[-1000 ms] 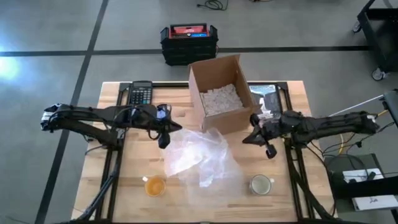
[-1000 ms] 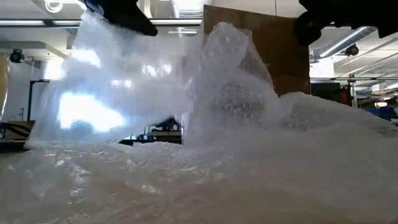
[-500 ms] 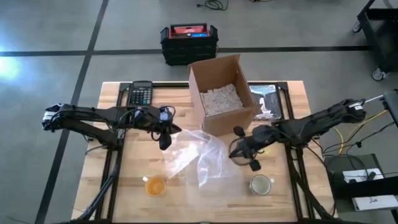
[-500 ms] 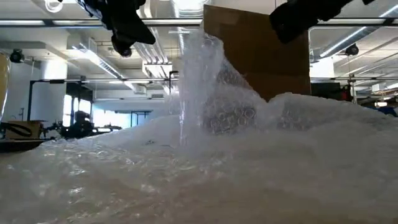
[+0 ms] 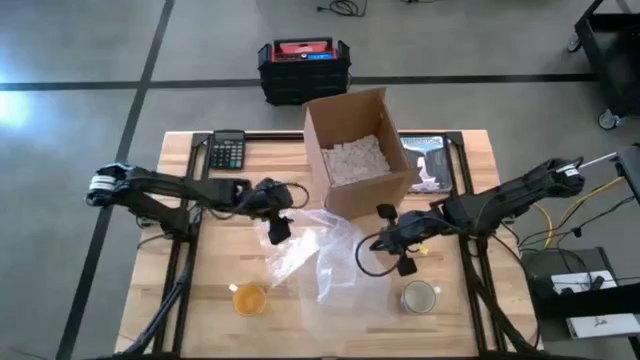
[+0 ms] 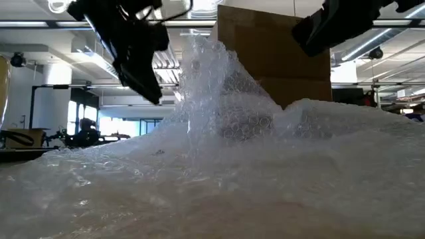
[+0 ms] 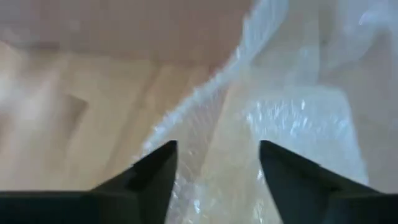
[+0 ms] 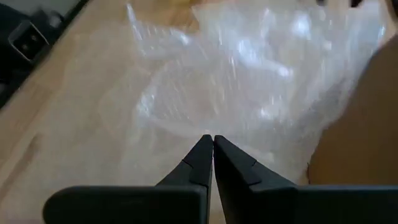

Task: Wrap mug
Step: Wrap the white cup in bubble wrap

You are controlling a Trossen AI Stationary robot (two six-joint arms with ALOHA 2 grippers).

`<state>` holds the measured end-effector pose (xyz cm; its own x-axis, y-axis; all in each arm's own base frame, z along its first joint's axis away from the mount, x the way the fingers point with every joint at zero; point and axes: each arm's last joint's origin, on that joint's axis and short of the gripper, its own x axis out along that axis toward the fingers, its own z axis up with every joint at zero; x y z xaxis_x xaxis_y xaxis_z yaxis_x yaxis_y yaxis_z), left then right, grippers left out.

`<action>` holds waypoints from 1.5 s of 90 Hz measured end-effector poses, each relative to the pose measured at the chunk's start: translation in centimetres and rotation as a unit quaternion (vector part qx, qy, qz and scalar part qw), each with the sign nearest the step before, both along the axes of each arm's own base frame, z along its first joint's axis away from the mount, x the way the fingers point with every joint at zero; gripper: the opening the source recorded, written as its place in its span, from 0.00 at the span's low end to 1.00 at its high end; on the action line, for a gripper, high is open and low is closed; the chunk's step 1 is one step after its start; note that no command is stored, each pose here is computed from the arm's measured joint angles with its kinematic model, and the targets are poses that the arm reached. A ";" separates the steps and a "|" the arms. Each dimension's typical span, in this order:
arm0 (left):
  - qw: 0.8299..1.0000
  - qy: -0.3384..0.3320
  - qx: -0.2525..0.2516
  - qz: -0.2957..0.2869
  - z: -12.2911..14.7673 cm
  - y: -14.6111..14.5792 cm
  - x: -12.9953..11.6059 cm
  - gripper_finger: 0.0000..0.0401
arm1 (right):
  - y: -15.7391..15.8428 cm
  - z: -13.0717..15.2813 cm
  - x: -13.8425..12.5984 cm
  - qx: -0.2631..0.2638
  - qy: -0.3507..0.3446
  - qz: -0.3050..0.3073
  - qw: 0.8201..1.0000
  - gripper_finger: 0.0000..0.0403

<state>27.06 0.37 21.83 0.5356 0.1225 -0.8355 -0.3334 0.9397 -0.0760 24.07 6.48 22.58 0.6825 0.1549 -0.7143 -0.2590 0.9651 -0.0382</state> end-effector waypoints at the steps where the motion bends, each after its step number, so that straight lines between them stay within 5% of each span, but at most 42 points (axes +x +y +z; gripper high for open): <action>1: 1.000 0.004 -0.003 0.000 -0.2 0.0 0.1 0.63 | 0.0 0.0 0.0 0.000 0.001 0.000 1.000 0.00; 17: 0.998 0.028 -0.058 -0.018 -3.4 -0.4 2.2 0.74 | -0.1 -0.3 -0.1 0.000 0.004 -0.003 1.000 0.00; 32: 0.997 0.020 -0.058 -0.048 -6.2 -0.8 4.2 0.69 | -0.1 -0.4 -0.1 0.000 0.002 -0.003 1.000 0.00; 41: 0.997 0.018 -0.055 -0.058 -7.3 -1.1 4.8 0.54 | 0.0 -0.5 -0.1 0.000 0.003 -0.003 1.000 0.00; 55: 0.996 0.015 -0.053 -0.067 -6.8 -1.5 4.7 0.11 | 0.0 -0.5 0.0 0.001 0.002 -0.004 1.000 0.00; 60: 0.996 0.006 -0.052 -0.070 -5.9 -1.7 4.3 0.04 | 0.0 -0.5 0.1 0.002 0.000 -0.003 1.000 0.00; 98: 0.991 -0.122 -0.014 -0.055 3.4 -1.6 -0.1 0.00 | 1.2 0.6 2.9 0.036 -0.147 0.017 0.988 0.00; 113: 0.993 -0.110 0.010 -0.035 3.9 -1.3 -1.2 0.00 | 2.8 -1.2 5.2 0.029 -0.154 0.039 0.987 0.00; 135: 0.996 -0.089 0.011 -0.021 3.0 -1.3 -0.8 0.00 | 5.0 -4.8 9.4 -0.006 -0.070 0.058 0.996 0.00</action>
